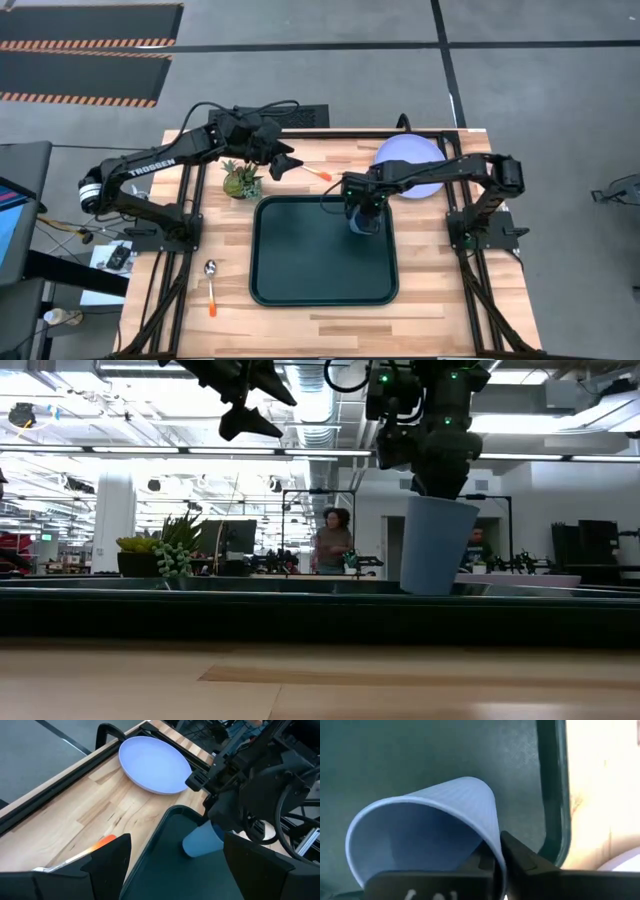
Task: Pick and place plate/cup/fork/spoon on tray
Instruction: Put the blue cup on the top left of the black tray
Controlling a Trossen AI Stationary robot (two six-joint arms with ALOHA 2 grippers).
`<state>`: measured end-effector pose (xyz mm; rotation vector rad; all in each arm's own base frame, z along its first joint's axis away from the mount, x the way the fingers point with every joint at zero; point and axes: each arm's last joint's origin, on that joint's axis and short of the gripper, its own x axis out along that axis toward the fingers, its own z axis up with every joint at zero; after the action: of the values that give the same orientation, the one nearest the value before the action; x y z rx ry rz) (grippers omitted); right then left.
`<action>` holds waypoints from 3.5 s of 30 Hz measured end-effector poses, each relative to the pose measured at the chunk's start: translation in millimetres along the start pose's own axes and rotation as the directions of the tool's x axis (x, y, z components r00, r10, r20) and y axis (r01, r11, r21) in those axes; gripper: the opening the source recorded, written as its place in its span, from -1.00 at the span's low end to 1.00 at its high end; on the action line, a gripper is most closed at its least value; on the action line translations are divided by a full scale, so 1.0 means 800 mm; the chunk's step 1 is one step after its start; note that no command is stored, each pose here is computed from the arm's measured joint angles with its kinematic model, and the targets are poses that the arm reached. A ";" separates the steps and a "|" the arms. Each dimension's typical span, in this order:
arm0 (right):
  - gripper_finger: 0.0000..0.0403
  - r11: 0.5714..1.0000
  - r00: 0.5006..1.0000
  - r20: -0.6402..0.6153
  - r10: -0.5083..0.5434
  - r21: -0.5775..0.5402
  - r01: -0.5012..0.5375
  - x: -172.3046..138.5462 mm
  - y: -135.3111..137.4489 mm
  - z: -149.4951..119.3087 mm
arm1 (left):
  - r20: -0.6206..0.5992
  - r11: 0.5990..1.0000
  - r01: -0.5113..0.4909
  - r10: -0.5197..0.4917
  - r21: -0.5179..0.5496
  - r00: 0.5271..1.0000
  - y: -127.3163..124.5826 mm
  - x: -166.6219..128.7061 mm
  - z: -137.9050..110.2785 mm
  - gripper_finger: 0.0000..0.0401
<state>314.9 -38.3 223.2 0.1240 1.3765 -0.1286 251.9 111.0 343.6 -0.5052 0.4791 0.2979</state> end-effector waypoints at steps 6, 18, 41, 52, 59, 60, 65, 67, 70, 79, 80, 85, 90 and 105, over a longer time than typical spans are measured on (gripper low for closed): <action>-0.40 1.000 1.000 0.024 0.014 -0.001 -0.014 0.000 0.001 0.003 | 0.000 1.000 -0.004 0.004 -0.006 1.000 0.000 0.000 0.000 0.49; 0.03 0.990 0.950 0.313 0.011 0.131 -0.054 -0.132 -0.011 -0.024 | 0.053 0.999 0.009 -0.007 -0.045 0.999 -0.010 0.029 0.003 0.49; -0.13 0.940 0.893 0.432 -0.128 0.339 -0.029 -0.222 -0.002 -0.125 | -0.252 0.921 0.157 -0.067 0.357 0.966 -0.081 0.261 -0.023 0.49; -0.15 0.941 0.900 0.417 -0.130 0.337 -0.020 -0.221 -0.002 -0.127 | -0.293 0.909 0.071 0.058 0.411 0.954 -0.088 0.290 -0.059 0.49; -0.17 0.941 0.901 0.413 -0.131 0.337 -0.018 -0.221 -0.002 -0.127 | -0.302 0.912 0.054 0.078 0.406 0.950 -0.088 0.289 -0.062 0.13; -0.17 0.941 0.902 0.412 -0.131 0.337 -0.018 -0.221 -0.002 -0.127 | -0.304 0.909 0.063 0.073 0.413 0.950 -0.088 0.290 -0.063 0.04; -0.17 0.941 0.902 0.411 -0.131 0.337 -0.017 -0.221 -0.003 -0.128 | -0.309 0.905 0.055 0.086 0.423 0.947 -0.089 0.290 -0.067 -0.37; -0.17 0.941 0.902 0.411 -0.131 0.337 -0.017 -0.221 -0.003 -0.128 | -0.318 0.908 0.051 0.092 0.415 0.944 -0.088 0.289 -0.068 -0.53; -0.19 0.941 0.902 0.411 -0.131 0.337 -0.017 -0.221 -0.003 -0.128 | -0.325 0.912 0.042 0.102 0.407 0.940 -0.086 0.289 -0.068 -0.80; -0.25 0.941 0.905 0.405 -0.131 0.337 -0.014 -0.221 -0.003 -0.128 | -0.386 0.933 0.001 0.147 0.360 0.911 -0.092 0.220 -0.026 -0.99; -0.25 0.941 0.906 0.403 -0.131 0.337 -0.013 -0.221 -0.003 -0.128 | -0.393 0.934 -0.006 0.156 0.356 0.906 -0.092 0.203 -0.019 -0.99; -0.28 0.943 0.910 0.392 -0.132 0.331 -0.006 -0.220 -0.003 -0.130 | -0.339 0.946 -0.082 0.192 0.315 0.921 -0.083 0.116 -0.009 -1.00; -0.31 0.944 0.910 0.393 -0.132 0.330 -0.006 -0.220 -0.003 -0.130 | -0.298 0.941 -0.260 0.318 0.218 0.900 -0.056 0.053 -0.057 -1.00; -0.34 0.951 0.909 0.394 -0.132 0.309 0.004 -0.220 -0.003 -0.129 | -0.319 0.904 -0.420 0.422 0.081 0.849 -0.011 0.028 -0.166 -1.00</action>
<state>181.2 -20.4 376.4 0.2877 0.9305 -0.4042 226.0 37.5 234.0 -0.4391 0.9237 0.6406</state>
